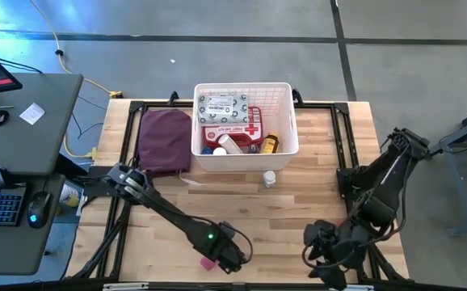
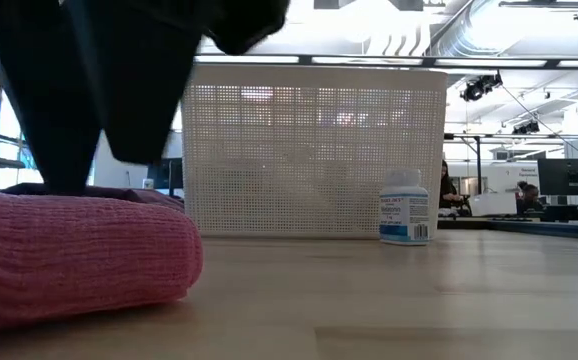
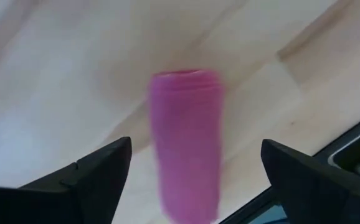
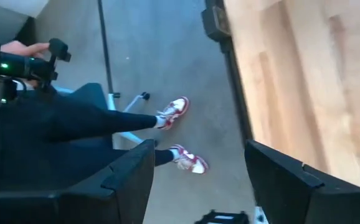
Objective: Pick & place medical supplies in basket/bin
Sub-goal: Put the pink rolled bandage into the white bin
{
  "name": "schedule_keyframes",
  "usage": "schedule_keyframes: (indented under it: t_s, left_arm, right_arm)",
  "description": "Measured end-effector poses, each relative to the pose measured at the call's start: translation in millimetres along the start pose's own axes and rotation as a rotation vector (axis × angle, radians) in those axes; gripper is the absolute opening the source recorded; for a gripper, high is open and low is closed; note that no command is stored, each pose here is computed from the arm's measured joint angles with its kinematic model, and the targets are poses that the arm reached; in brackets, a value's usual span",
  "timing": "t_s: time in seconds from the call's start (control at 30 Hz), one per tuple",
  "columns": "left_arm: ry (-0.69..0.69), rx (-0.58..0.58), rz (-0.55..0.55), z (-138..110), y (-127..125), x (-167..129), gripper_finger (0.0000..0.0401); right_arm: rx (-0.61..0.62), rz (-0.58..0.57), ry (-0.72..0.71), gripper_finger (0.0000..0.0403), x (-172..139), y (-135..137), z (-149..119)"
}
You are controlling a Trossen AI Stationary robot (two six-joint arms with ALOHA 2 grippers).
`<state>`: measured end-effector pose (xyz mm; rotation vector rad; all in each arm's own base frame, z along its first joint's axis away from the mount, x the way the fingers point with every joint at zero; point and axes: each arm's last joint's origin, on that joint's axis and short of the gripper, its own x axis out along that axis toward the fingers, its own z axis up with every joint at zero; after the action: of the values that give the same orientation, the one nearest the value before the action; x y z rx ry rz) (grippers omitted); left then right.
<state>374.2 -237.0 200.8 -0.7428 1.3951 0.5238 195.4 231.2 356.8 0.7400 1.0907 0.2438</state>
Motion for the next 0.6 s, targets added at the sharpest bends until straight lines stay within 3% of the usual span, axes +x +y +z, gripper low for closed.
schedule_keyframes:
  t_s: [0.13, 0.33, 0.6]
  left_arm:
    - [0.022, -0.008, -0.020, 1, -7, 20, 0.0379]
    - [0.139, -0.043, 0.040, -2, -4, 41, 0.0340]
    - [0.231, -0.066, 0.037, 1, -4, 44, 0.0248]
  right_arm:
    - [-0.032, -0.019, 0.032, 0.0238, -4, -3, -2]
    - [-0.123, -0.073, 0.069, 0.0238, -7, -6, -15]
    - [-0.260, -0.176, 0.107, 0.0238, -12, -15, -22]
